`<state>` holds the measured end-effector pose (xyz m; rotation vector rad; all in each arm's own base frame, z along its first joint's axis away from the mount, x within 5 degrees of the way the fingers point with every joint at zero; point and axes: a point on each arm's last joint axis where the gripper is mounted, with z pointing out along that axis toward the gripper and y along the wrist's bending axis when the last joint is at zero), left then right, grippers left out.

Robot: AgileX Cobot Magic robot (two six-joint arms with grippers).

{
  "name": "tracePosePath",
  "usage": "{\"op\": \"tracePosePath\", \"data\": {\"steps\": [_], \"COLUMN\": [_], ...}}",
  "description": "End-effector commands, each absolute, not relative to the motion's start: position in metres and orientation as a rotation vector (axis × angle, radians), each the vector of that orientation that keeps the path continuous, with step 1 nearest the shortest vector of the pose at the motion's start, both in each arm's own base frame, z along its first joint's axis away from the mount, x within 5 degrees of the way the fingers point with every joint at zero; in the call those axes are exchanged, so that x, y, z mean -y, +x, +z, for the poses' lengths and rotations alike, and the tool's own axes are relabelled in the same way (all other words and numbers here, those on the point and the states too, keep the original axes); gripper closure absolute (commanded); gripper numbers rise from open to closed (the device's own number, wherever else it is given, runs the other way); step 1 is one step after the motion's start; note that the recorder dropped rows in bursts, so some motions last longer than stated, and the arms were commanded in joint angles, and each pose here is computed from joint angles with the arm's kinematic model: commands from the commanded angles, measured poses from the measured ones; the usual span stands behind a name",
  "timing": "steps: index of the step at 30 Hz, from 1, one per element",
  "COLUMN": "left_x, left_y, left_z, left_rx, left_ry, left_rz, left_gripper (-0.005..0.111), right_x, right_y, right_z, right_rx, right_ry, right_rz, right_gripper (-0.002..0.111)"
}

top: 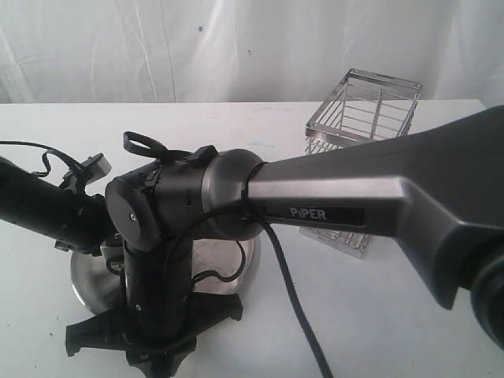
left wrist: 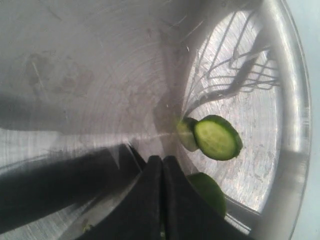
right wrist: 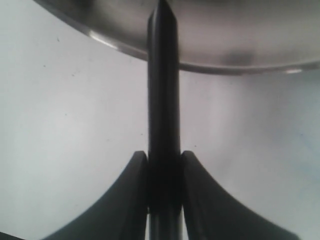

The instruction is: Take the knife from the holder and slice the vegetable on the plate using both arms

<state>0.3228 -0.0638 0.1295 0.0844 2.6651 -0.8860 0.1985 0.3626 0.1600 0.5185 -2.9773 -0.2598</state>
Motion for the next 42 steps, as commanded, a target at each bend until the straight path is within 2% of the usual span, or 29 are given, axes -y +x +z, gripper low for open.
{"op": "tracePosePath", "data": {"steps": [1, 17, 24, 31, 39, 42], "left_x": [0.064, 0.068, 0.070, 0.070, 0.074, 0.071], "left_y": [0.316, 0.314, 0.319, 0.315, 0.288, 0.278], "left_z": [0.113, 0.116, 0.154, 0.174, 0.158, 0.146], "left_rx": [-2.741, -2.743, -2.618, -2.566, -2.661, -2.699], "left_ry": [0.123, 0.135, 0.163, 0.208, 0.226, 0.162], "left_rz": [-0.856, -0.930, -0.933, -0.922, -1.037, -1.003], "left_gripper": [0.107, 0.107, 0.107, 0.107, 0.107, 0.107], "right_x": [-0.359, -0.364, -0.366, -0.364, -0.365, -0.365], "right_y": [0.194, 0.177, 0.168, 0.166, 0.166, 0.167], "right_z": [0.161, 0.161, 0.162, 0.162, 0.162, 0.162], "right_rx": [2.937, 2.889, 2.851, 2.829, 2.837, 2.848], "right_ry": [0.539, 0.583, 0.580, 0.584, 0.587, 0.584], "right_rz": [-0.216, -0.177, -0.177, -0.146, -0.151, -0.160], "right_gripper": [0.108, 0.108, 0.108, 0.108, 0.108, 0.108]}}
